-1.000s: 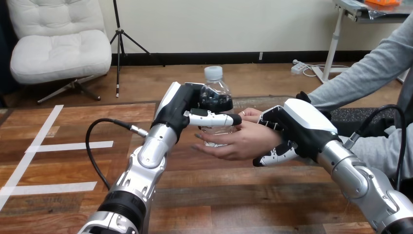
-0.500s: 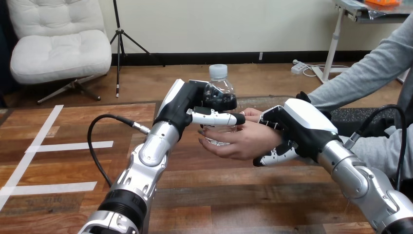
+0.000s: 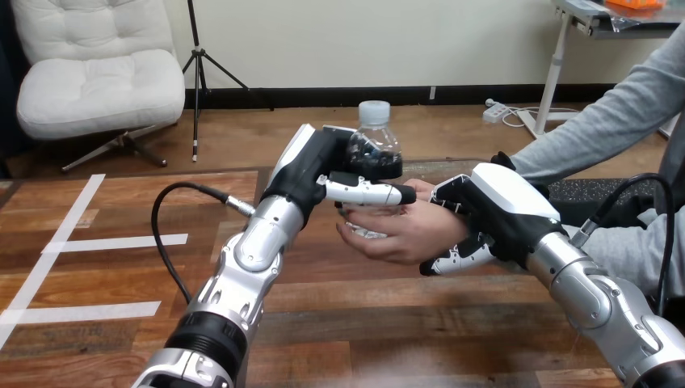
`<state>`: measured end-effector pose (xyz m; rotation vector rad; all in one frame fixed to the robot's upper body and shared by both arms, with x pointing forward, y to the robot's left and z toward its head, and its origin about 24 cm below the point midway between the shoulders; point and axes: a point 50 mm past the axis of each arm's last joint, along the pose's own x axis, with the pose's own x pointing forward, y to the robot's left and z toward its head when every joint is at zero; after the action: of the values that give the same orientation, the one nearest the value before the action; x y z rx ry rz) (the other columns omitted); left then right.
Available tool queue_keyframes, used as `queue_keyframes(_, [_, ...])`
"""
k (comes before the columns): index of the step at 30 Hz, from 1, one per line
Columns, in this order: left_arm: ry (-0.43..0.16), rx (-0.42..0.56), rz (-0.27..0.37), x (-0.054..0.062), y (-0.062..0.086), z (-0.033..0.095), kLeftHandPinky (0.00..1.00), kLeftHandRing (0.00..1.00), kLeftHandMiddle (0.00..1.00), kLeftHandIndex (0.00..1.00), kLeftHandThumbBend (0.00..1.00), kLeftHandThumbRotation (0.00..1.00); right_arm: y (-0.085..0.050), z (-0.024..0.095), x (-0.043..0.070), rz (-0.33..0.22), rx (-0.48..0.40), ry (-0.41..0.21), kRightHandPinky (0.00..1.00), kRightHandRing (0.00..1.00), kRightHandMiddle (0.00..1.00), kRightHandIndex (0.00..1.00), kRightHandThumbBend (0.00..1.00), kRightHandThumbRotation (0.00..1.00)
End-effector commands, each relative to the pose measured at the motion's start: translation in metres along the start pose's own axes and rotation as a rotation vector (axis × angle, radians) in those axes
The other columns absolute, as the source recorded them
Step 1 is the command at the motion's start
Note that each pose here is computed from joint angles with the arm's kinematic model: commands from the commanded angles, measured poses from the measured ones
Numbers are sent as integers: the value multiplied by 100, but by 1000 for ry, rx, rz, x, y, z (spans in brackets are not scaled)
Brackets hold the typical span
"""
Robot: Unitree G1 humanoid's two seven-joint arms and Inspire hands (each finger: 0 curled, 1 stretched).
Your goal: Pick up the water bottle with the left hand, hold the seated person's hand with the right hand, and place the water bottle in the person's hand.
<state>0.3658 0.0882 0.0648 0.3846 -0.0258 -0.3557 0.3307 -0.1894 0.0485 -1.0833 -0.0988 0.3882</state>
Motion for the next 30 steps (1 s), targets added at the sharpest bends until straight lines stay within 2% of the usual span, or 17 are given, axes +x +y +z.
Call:
queue_keyframes(1, [-156, 26, -20, 10, -4, 40, 9, 14, 21, 36, 83, 0, -30, 24, 16, -115, -8, -92, 35, 39, 45, 45, 77, 0])
queue_keyframes(11, [-155, 17, -39, 8, -6, 40, 5, 10, 16, 37, 83, 0, -30, 22, 15, -122, 0, -92, 35, 39, 45, 45, 78, 0])
queue_keyframes(30, [-140, 21, -53, 7, -9, 40, 3, 8, 15, 36, 83, 0, -30, 18, 13, -116, 8, -72, 35, 39, 45, 45, 77, 0])
